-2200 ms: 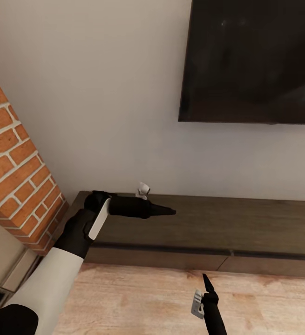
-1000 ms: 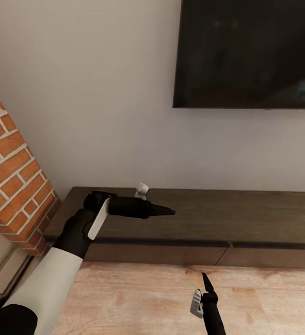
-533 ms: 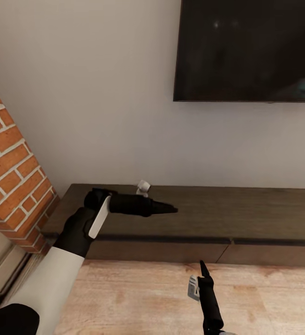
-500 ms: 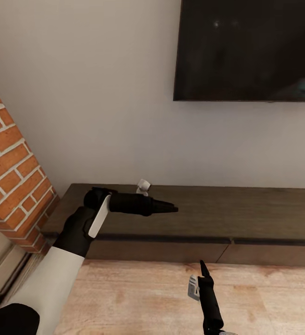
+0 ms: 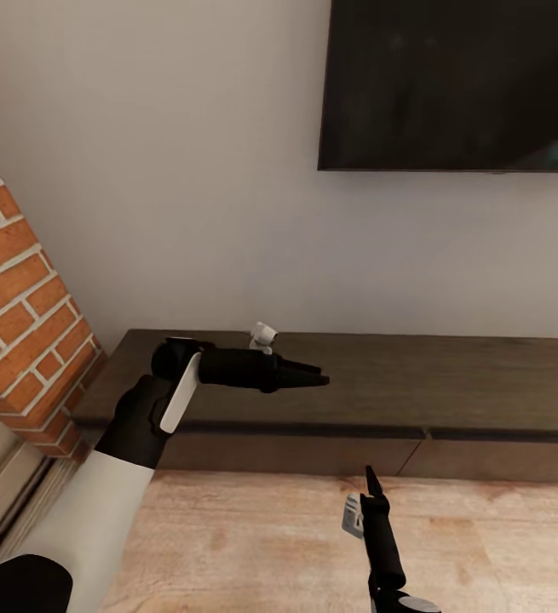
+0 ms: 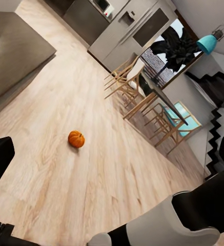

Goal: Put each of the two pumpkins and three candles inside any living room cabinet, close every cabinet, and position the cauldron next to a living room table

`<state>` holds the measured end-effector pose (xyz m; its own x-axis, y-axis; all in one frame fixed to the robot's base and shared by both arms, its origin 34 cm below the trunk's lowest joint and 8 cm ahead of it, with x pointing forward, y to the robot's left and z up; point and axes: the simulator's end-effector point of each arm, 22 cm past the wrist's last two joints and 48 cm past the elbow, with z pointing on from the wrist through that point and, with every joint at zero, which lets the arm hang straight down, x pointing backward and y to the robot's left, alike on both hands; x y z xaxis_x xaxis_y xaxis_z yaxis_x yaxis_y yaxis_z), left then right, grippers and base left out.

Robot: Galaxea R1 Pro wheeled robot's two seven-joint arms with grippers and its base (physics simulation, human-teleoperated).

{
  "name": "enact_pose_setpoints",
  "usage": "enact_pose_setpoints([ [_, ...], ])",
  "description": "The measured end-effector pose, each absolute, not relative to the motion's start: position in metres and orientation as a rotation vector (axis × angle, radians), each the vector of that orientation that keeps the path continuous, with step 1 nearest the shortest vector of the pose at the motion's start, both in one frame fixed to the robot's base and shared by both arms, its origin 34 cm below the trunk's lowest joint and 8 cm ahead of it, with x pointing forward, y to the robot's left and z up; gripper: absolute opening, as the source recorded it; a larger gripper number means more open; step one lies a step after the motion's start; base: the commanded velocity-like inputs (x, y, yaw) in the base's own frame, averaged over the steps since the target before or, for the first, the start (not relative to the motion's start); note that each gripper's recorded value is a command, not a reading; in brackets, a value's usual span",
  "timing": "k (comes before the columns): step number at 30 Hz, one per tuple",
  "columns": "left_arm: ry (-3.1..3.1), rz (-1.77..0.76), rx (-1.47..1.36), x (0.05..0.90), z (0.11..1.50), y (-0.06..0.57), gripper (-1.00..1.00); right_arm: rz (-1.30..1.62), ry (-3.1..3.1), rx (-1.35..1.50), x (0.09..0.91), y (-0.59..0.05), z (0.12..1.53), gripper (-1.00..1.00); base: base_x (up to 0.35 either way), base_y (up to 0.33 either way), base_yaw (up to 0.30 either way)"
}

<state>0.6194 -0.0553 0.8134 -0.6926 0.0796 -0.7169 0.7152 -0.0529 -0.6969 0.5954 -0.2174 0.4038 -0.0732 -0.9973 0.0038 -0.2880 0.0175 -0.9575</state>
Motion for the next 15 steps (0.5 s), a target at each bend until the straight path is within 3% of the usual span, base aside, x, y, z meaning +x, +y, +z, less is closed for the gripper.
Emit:
enact_pose_setpoints([
  [15, 1.759, -1.798, 0.844, 0.612, 0.782, -0.055, 1.0, -1.117, 1.572, -1.275, 0.595, -0.233, 0.375, 1.0, 0.0, 0.0, 0.0],
])
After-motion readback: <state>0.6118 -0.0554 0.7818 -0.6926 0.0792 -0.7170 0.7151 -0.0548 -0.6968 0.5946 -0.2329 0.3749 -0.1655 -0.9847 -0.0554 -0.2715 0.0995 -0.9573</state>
